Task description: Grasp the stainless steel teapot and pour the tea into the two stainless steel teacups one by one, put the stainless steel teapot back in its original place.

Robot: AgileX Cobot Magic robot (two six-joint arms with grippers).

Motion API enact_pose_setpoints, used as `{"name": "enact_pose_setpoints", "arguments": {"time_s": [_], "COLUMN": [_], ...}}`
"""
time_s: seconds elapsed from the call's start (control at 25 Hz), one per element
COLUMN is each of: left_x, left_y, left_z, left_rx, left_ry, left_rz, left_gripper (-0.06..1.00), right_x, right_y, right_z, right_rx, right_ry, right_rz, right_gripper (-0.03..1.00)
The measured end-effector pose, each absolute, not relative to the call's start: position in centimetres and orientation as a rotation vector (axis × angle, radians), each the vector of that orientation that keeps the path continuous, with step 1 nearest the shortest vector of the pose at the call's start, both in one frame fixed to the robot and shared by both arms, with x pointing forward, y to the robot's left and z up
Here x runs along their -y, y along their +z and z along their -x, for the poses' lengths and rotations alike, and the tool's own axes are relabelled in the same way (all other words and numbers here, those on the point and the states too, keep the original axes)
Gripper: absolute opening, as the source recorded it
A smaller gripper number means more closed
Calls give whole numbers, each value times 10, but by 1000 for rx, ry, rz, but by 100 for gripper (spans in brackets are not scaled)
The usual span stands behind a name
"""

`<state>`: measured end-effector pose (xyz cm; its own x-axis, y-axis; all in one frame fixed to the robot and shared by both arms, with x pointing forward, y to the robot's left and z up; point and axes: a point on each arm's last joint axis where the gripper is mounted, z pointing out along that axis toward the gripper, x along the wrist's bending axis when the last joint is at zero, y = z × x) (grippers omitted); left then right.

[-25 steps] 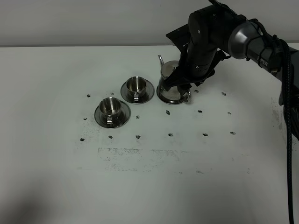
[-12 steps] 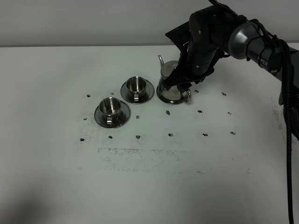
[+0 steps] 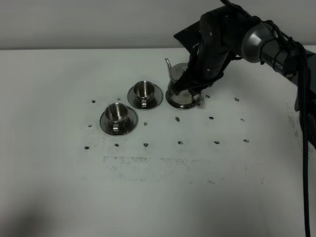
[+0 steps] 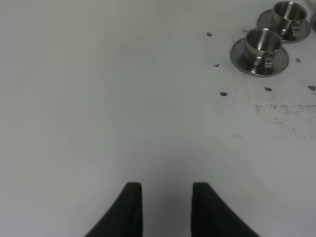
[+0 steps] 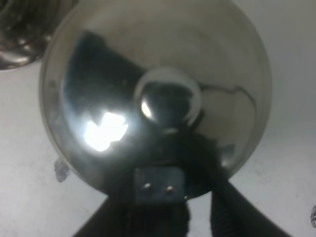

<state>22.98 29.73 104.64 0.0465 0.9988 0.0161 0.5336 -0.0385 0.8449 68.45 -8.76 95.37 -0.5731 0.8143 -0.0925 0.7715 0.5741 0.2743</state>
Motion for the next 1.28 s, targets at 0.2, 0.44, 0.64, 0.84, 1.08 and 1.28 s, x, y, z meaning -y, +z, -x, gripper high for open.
{"name": "enact_pose_setpoints", "arguments": {"time_s": [0.2,0.44,0.64,0.84,1.08,1.28], "left_x": [-297,-297,-297,-297,-297,-297], "left_y": [1046,1046,1046,1046,1046,1046], "left_z": [-230,-230,-230,-230,-230,-230], "left_rx": [-1564,-1564,-1564,-1564,-1564,-1564], "left_ry": [878,878,878,878,878,878], "left_rz": [-1653,-1653,-1653,-1653,-1653,-1653], "left_gripper": [24,24,24,24,24,24], "right_x": [87,87,86,88,92,88], "right_y": [954,954,954,968,1009,1026], "right_z": [-686,-686,-685,-680,-672,-664], "right_rx": [-2599,-2625,-2635,-2653,-2627,-2641], "right_ry": [315,312,320,315,375,400], "right_rz": [-1295,-1235,-1227,-1210,-1137,-1051], "right_gripper": [23,23,23,23,23,23]}}
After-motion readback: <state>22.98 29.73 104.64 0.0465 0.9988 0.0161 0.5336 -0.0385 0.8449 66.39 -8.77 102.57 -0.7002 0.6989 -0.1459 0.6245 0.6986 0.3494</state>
